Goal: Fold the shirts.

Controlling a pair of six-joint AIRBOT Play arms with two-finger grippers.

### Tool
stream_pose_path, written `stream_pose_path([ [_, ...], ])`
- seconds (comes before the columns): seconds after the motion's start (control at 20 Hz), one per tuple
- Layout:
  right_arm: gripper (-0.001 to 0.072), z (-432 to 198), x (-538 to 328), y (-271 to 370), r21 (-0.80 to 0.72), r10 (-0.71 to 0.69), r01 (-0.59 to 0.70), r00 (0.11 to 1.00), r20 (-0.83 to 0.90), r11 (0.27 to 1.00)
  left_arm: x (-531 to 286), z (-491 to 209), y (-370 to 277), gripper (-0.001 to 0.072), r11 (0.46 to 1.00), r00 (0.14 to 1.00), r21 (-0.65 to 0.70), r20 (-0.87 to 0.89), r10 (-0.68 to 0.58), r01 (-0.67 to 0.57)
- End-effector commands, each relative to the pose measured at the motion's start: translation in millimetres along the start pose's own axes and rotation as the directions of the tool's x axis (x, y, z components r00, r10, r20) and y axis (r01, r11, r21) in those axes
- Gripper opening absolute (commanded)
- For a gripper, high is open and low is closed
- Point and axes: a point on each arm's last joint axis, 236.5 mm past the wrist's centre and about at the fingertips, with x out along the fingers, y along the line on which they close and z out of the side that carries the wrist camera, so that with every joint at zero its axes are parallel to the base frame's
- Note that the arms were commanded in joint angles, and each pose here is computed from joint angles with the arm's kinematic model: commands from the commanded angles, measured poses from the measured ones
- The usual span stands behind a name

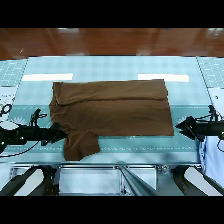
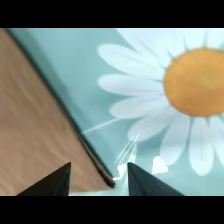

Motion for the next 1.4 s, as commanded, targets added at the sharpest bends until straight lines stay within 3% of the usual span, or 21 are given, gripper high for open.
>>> stream_pose_path([
  [0.0, 0.0412, -10, 10, -8, 0.040, -0.003, 0.006, 0.998, -0.068, 0.999, 0, 2, 0, 0.0020, 1.000, 1.000, -0.001, 0.009, 0.001, -0.001],
  [0.25, 0.0411, -16, 40, 33, -0.016, 0.113, -0.116, 0.984, -0.138, 0.993, -1, 7, 0, 0.0020, 1.000, 1.000, -0.003, 0.029, 0.000, 0.000],
  [0.3, 0.0334, -14, 43, 45, -0.043, 0.140, -0.147, 0.981, -0.133, 0.988, -2, 10, -2, 0.0020, 1.000, 0.999, 0.000, 0.036, -0.002, 0.002],
  [0.35, 0.0128, -8, 41, 58, -0.083, 0.170, -0.181, 0.978, -0.119, 0.980, -6, 16, -4, 0.0020, 1.000, 0.999, 0.012, 0.051, -0.001, 0.000],
  [0.4, 0.0026, -2, 34, 71, -0.127, 0.208, -0.221, 0.972, -0.111, 0.967, -12, 24, -8, 0.0020, 1.000, 0.997, 0.023, 0.072, -0.005, 0.003],
  [0.75, 0.0026, 51, -18, 121, -0.290, 0.271, -0.266, 0.962, -0.023, 0.919, -76, 105, -55, 0.0020, 0.988, 0.967, 0.152, 0.250, -0.038, -0.001],
  [1.05, 0.0026, 86, -25, 152, -0.332, 0.315, -0.283, 0.948, 0.046, 0.900, -73, 168, -90, 0.0020, 0.973, 0.966, 0.229, 0.253, -0.046, -0.014],
  [1.35, 0.0026, 135, 7, 185, -0.327, 0.316, -0.282, 0.947, 0.054, 0.902, -47, 244, -121, 0.0020, 0.979, 0.970, 0.205, 0.237, -0.056, 0.006],
])
